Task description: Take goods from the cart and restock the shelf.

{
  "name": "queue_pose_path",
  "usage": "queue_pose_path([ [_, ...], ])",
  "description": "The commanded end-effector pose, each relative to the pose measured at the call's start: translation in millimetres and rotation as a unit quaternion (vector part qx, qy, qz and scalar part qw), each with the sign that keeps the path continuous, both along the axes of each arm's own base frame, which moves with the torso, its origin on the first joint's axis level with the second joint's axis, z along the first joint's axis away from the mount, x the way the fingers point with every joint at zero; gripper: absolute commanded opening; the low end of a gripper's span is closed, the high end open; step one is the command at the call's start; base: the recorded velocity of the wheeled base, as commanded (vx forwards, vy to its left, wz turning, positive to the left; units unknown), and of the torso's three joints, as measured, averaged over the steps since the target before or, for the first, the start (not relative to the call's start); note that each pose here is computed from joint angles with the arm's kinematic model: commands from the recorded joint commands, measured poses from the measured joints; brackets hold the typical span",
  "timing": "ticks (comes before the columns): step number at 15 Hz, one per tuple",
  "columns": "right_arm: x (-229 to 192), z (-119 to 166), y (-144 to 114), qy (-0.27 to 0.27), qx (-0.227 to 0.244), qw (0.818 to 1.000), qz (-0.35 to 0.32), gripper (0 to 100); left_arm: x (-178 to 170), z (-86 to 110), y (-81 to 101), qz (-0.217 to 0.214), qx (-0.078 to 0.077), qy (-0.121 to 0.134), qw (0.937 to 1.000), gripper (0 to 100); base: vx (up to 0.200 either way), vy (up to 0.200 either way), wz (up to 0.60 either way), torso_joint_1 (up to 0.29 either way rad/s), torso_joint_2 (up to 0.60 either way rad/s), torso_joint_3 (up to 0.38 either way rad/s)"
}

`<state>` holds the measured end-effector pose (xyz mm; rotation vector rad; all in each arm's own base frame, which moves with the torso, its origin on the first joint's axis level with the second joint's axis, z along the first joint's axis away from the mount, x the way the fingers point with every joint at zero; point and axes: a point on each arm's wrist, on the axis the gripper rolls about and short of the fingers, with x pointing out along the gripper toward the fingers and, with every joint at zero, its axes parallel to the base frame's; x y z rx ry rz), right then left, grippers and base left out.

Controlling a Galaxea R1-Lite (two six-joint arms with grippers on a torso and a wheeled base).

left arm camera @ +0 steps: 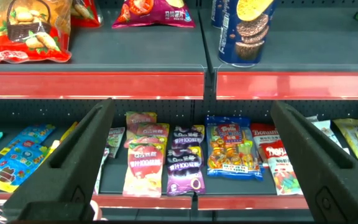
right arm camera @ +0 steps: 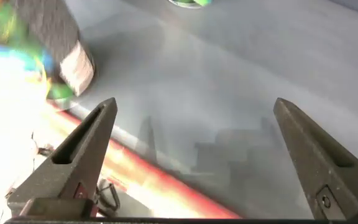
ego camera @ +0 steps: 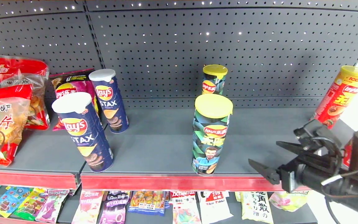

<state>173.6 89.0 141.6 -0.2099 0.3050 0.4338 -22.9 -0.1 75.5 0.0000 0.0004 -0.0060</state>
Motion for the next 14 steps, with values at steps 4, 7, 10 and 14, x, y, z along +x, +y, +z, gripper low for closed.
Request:
queue_pose_path([
  [4, -94, 1, -54, -0.111, 0.042, 0.993, -0.001, 100, 0, -0.2, 0.0, 0.000, 0.000, 0.001, 1.0000, 100, 0.000, 0.000, 0.00, 0.000, 0.00, 0.000],
  [7, -130, -9, -73, -0.138, 0.064, 0.988, -0.001, 100, 0, -0.2, 0.0, 0.000, 0.000, 0.001, 1.0000, 100, 0.000, 0.000, 0.00, 0.000, 0.00, 0.000],
  [10, -152, -12, -80, -0.159, 0.055, 0.986, -0.010, 100, 0, -0.2, 0.0, 0.000, 0.000, 0.001, 1.0000, 100, 0.000, 0.000, 0.00, 0.000, 0.00, 0.000],
  [14, -172, -23, -84, -0.169, 0.046, 0.980, -0.097, 100, 0, -0.2, 0.0, 0.000, 0.000, 0.001, 1.0000, 100, 0.000, 0.000, 0.00, 0.000, 0.00, 0.000],
])
